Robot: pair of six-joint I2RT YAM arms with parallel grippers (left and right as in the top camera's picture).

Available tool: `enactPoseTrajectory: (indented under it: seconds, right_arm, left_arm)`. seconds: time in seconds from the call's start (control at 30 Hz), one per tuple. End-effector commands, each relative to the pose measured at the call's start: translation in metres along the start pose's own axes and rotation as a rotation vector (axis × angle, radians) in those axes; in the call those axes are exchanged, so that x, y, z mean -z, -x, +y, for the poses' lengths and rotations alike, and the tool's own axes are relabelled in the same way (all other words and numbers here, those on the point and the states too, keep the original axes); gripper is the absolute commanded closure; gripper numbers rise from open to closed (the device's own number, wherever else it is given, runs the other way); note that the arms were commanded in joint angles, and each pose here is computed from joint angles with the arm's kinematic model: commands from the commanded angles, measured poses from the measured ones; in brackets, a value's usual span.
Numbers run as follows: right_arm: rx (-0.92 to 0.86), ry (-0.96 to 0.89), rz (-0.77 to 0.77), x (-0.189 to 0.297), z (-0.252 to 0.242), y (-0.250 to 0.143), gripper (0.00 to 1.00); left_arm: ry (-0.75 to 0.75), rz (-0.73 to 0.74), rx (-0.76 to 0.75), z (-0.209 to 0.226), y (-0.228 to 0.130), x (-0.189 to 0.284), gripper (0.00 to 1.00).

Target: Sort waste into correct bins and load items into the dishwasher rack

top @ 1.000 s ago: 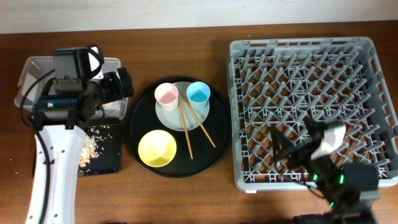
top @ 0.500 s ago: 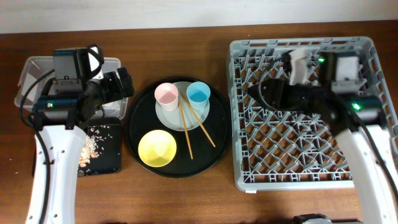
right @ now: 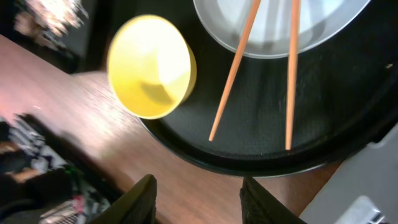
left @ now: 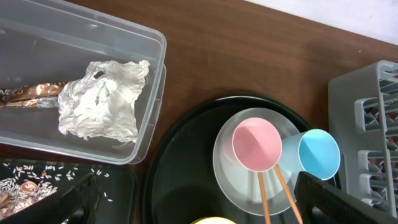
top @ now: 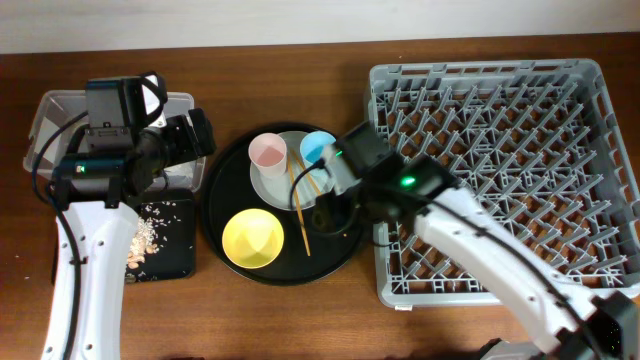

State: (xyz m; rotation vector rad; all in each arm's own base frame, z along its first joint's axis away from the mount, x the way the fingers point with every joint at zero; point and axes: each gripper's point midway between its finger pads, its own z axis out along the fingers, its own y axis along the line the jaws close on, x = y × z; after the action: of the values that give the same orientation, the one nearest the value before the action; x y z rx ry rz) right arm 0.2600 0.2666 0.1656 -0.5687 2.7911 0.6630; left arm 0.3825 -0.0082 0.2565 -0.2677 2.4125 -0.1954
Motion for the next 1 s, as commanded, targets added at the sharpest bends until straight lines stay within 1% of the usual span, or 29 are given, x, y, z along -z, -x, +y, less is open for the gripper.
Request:
enactPoseTrajectory:
  seconds: [0.0, 0.17, 0.33, 0.67, 0.97]
  right_arm:
    - [-0.001, -0.123, 0.023, -0.027, -0.005, -0.003, 0.55]
    - [0.026, -0.129, 0.075, -0.066, 0.0, -0.006, 0.55]
    - [0.024, -0.142, 0.084, -0.091, -0.007, -0.001, 0.55]
    - [0.025, -0.182, 0.073, -0.118, -0.019, 0.006, 0.56]
    - [-0.003, -0.195, 0.105, -0.141, -0.028, 0.0, 0.56]
  left_arm:
    - [-0.003, -0.017, 0.003, -0.001, 0.005, 0.004, 0.01]
    - [-0.003, -0.017, 0.003, -0.001, 0.005, 0.004, 0.01]
    - [-0.003, -0.017, 0.003, -0.001, 0.005, 0.004, 0.01]
    - [-0.003, -0.017, 0.003, -0.001, 0.005, 0.004, 0.01]
    - [-0.003, -0.017, 0.003, -0.001, 0.005, 0.004, 0.01]
